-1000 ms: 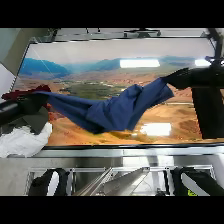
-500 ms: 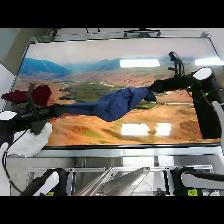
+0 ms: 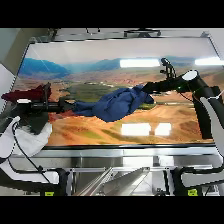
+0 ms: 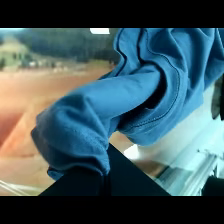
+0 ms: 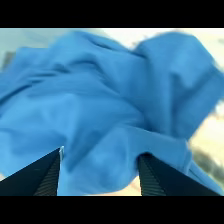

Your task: Fold the shirts.

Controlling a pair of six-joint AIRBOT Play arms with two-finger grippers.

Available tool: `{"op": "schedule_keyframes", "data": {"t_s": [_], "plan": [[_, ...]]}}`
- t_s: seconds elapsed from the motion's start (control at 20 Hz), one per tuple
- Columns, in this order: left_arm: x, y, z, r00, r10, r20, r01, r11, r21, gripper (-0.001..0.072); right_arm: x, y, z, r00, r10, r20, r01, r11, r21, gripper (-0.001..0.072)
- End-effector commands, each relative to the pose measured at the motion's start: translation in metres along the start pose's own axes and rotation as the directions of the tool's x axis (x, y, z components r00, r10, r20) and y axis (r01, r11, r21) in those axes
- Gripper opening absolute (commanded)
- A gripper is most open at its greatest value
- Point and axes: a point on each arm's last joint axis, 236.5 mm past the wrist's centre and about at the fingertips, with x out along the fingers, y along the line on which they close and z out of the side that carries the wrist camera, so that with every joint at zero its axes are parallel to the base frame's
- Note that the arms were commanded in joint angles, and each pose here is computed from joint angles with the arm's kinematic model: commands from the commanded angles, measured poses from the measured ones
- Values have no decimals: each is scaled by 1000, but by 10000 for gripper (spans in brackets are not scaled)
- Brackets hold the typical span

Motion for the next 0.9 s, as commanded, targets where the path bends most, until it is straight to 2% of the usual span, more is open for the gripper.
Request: {"op": "schedule_keyframes", "data": {"t_s": [0.0, 0.1, 0.25, 0.5, 0.6, 0.7, 0.85], "plan": [[23, -11, -2, 995, -47, -89, 51, 998, 34, 15, 13, 48, -3, 998, 47, -32, -54, 965, -257, 528], [34, -19, -2, 992, -50, -115, 57, 996, 61, 15, 38, 61, -15, 997, 16, -75, -40, 942, -334, 543], [43, -31, -1, 990, -51, -135, 63, 994, 92, 16, 64, 96, -36, 989, 48, -142, -92, 941, -326, 543], [45, -34, 0, 989, -53, -138, 66, 994, 92, 15, 106, 156, -49, 991, 67, -114, -106, 920, -376, 543], [45, -34, 0, 989, -54, -138, 67, 993, 92, 16, 130, 178, -64, 990, 57, -131, -110, 887, -448, 547], [44, -35, -1, 988, -56, -142, 69, 993, 92, 16, 155, 189, -80, 983, 25, -179, -120, 834, -539, 623], [44, -36, -3, 986, -63, -151, 77, 993, 91, 16, 191, 191, -98, 973, -36, -229, -118, 773, -623, 634]]}}
